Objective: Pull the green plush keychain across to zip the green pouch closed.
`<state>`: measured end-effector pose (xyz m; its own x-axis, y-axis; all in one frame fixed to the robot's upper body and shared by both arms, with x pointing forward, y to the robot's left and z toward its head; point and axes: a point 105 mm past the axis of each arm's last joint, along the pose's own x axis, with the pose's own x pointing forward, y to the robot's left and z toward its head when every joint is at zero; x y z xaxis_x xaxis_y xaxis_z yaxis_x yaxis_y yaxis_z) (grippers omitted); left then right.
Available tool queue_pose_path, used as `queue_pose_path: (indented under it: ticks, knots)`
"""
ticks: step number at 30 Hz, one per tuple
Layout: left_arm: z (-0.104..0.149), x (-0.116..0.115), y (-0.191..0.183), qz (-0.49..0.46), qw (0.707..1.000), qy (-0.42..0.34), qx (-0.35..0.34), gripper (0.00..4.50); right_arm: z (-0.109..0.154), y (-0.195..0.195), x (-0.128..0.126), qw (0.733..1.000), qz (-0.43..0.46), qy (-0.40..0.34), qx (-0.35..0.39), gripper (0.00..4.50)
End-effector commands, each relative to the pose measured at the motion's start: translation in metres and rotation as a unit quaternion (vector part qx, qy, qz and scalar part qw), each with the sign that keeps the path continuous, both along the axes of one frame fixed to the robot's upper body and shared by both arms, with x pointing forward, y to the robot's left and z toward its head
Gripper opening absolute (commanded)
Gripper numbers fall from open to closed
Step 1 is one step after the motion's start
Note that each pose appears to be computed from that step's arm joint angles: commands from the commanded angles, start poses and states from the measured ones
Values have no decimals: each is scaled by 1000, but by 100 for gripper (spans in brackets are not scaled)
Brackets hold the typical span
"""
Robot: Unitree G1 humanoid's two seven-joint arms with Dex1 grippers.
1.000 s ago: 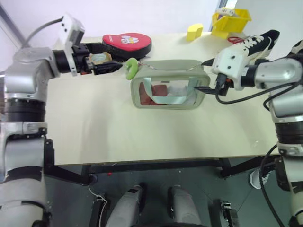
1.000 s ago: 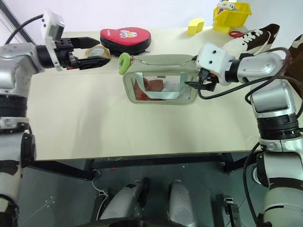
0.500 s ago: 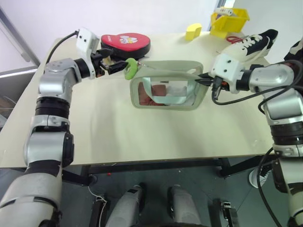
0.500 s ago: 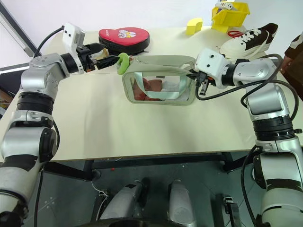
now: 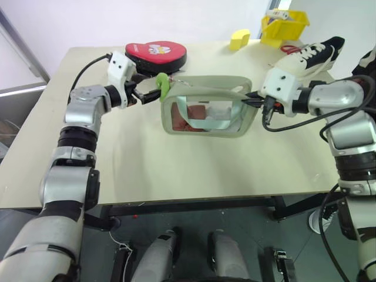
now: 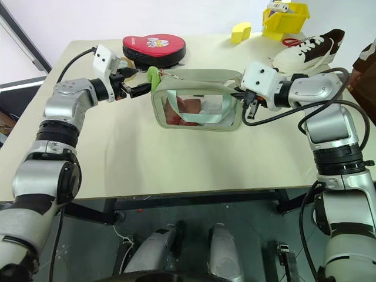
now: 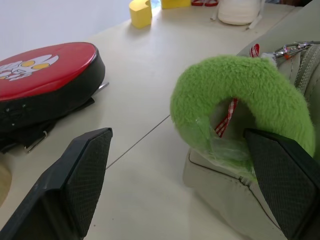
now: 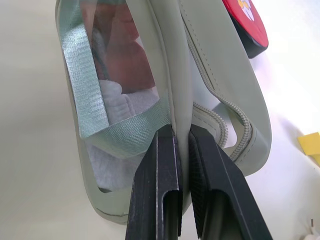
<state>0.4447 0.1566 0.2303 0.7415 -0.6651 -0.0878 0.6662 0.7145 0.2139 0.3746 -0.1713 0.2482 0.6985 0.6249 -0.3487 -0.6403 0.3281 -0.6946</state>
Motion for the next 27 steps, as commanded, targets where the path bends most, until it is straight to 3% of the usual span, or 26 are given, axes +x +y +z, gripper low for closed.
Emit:
queue_pose_path:
  ticks: [1, 6, 8, 21, 24, 27]
  knots:
    - [20, 0, -3, -7, 999, -32, -6, 322, 7, 11, -4, 1000, 21, -16, 1, 0]
    - [22, -2, -4, -15, 999, -31, -14, 55, 7, 12, -4, 1000, 20, -17, 4, 0]
    - [22, -2, -5, -18, 999, -30, -16, 5, 7, 12, -5, 1000, 20, -18, 5, 0]
    - [45, 4, 3, 14, 996, -24, -89, 5, 11, 11, -1, 1000, 11, -25, 13, 0]
    - [39, 3, 6, 9, 996, -13, -89, 90, 12, 10, -1, 1000, 11, -25, 13, 0]
    - [35, 3, 7, 12, 995, 0, -95, 231, 11, 9, -3, 1000, 11, -23, 12, 0]
